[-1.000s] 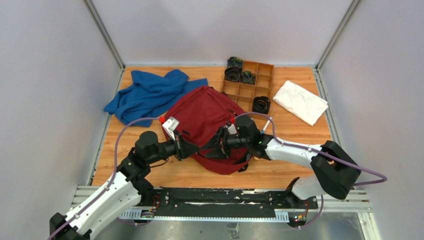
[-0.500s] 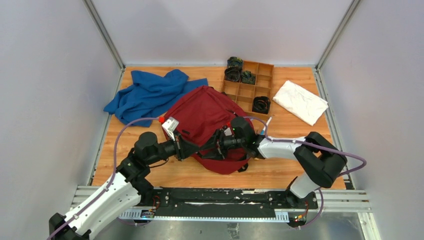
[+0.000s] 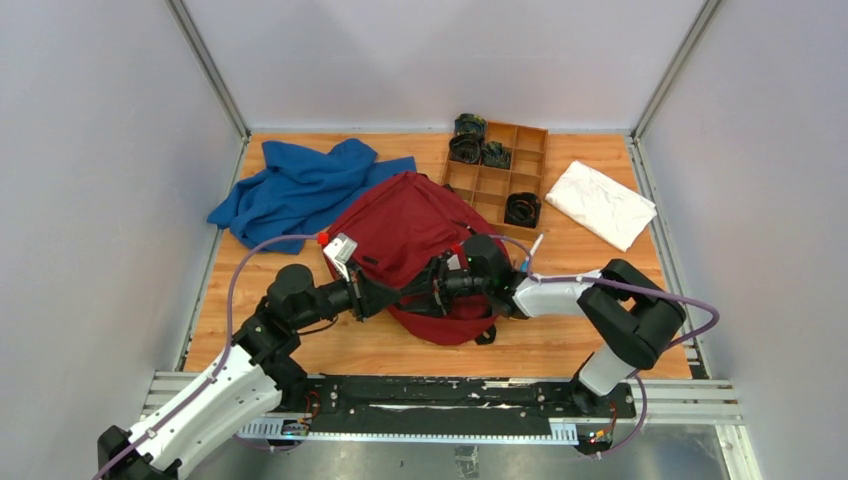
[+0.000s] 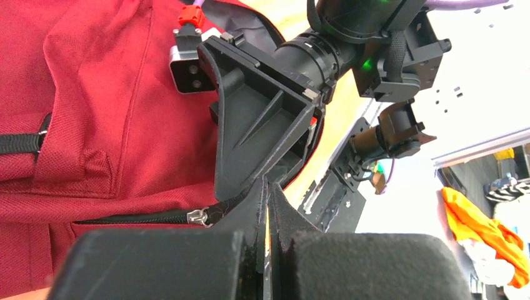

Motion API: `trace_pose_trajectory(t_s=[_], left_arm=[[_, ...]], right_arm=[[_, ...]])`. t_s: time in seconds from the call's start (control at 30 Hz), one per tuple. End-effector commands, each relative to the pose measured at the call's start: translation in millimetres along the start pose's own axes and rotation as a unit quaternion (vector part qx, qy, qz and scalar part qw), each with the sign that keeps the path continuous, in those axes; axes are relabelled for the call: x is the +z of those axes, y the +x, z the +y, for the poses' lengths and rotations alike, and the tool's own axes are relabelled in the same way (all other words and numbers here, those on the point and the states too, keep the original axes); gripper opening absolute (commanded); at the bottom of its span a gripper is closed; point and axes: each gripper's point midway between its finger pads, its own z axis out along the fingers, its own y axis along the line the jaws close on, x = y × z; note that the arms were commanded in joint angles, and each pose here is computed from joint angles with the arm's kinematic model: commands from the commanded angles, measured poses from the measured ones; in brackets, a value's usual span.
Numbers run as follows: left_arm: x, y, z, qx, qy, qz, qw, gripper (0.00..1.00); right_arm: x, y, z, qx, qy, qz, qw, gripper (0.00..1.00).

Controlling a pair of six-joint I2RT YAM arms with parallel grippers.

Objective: Pack the student bag
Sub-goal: Zip the student bag at the center of the board.

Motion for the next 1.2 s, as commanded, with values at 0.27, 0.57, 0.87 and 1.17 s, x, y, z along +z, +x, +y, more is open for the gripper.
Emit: trace_pose_trajectory(t_s=[0.27, 0.57, 0.87, 1.17], left_arm=[[0.1, -6.9, -17.6, 0.014, 0.042, -0.017, 0.999, 0.0], [0.8, -4.5, -20.2, 0.012, 0.047, -0.01, 0.999, 0.0], [0.5, -5.2, -22.6, 0.021, 0.05, -0.013, 0.998, 0.0], [-1.0, -5.9, -24.4, 0.024, 0.053, -0.017, 0.998, 0.0]], right_arm=[[-23.9, -8.0, 22.4, -0.02, -0.036, -0.02, 0.999, 0.45], [-24.1, 0.1, 21.4, -0.013, -0.02, 0.007, 1.0, 0.48], [-20.5, 9.0, 20.5, -0.026, 0.007, 0.038, 0.999, 0.5], [-9.2, 16.4, 17.2, -0.029, 0.022, 0.066, 0.997, 0.45]])
